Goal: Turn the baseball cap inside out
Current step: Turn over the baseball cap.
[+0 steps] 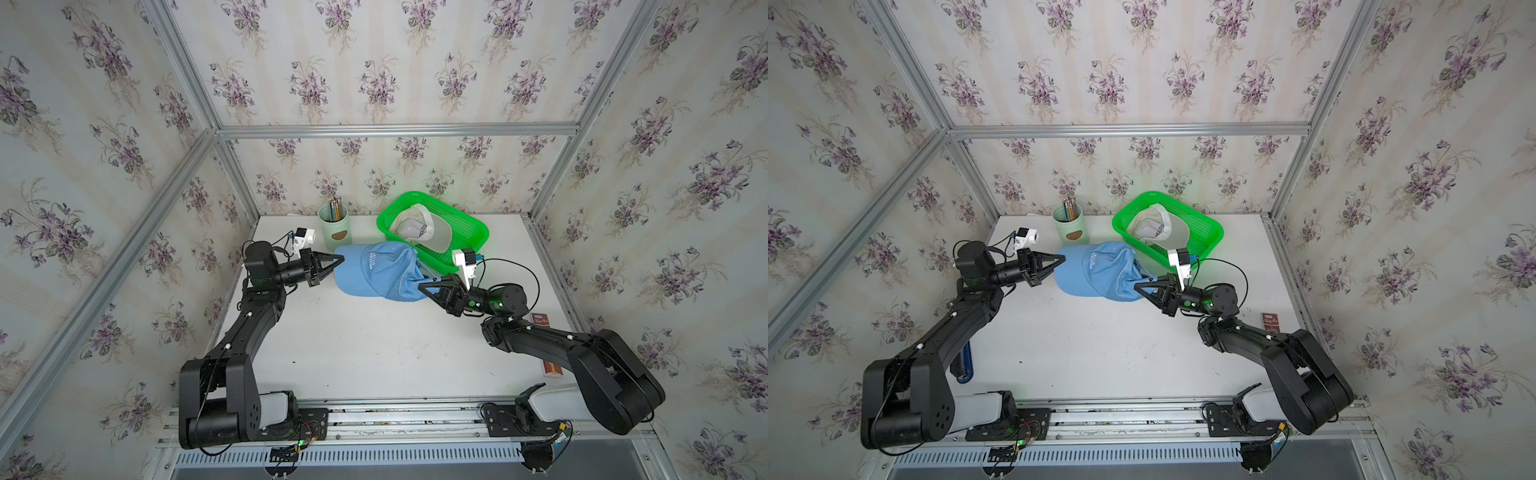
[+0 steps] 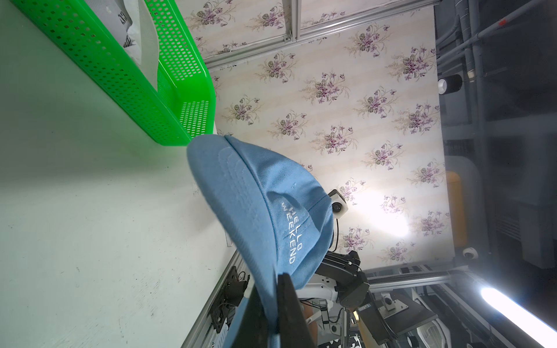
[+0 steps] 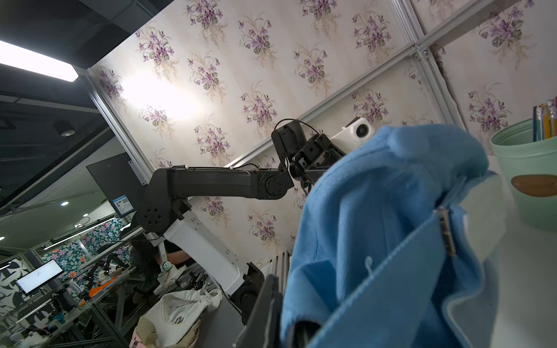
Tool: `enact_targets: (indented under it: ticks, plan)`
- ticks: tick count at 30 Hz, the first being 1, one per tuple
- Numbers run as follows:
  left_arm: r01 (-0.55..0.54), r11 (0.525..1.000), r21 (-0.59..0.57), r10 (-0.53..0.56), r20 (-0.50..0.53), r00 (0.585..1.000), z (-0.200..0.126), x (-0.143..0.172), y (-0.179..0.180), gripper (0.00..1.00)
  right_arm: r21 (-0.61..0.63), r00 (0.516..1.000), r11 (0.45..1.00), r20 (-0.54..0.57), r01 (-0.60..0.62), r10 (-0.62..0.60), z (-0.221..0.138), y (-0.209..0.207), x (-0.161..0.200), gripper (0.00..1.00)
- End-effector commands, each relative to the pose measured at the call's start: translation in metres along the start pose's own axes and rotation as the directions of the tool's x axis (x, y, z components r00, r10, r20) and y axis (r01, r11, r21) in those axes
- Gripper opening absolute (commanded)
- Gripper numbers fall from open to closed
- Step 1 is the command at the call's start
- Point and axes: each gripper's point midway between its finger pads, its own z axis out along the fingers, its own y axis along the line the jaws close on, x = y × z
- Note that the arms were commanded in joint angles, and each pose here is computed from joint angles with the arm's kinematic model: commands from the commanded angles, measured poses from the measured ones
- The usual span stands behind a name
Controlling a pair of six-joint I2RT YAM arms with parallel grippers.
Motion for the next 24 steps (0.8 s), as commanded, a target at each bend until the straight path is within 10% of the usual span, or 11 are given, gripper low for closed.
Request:
enact_targets:
  ticks: [1, 8, 17, 24]
  plan:
    - [-0.005, 1.000, -0.026, 0.007, 0.056, 0.998, -0.002, -0.007, 0.006, 0.00, 0.042, 0.990, 0.996, 0.112, 0.082, -0.087, -0.004, 0.001, -0.024, 0.21]
    - [0.101, 0.994, 0.037, -0.105, 0.115, 0.988, -0.003, -0.012, 0.005, 0.00, 0.493, 0.995, 0.867, 0.093, -0.070, 0.028, -0.026, -0.100, -0.009, 0.26]
    - [-0.037, 0.998, 0.052, 0.035, 0.047, 0.998, -0.001, -0.016, -0.023, 0.00, 0.659, 0.991, 0.750, -0.052, -0.060, 0.126, -0.053, -0.127, 0.026, 0.49]
    - [-0.162, 0.968, -0.194, 0.158, -0.035, 0.987, -0.005, 0.011, -0.014, 0.00, 0.728, 0.988, 0.685, -0.123, 0.027, 0.091, -0.069, -0.114, 0.003, 0.61]
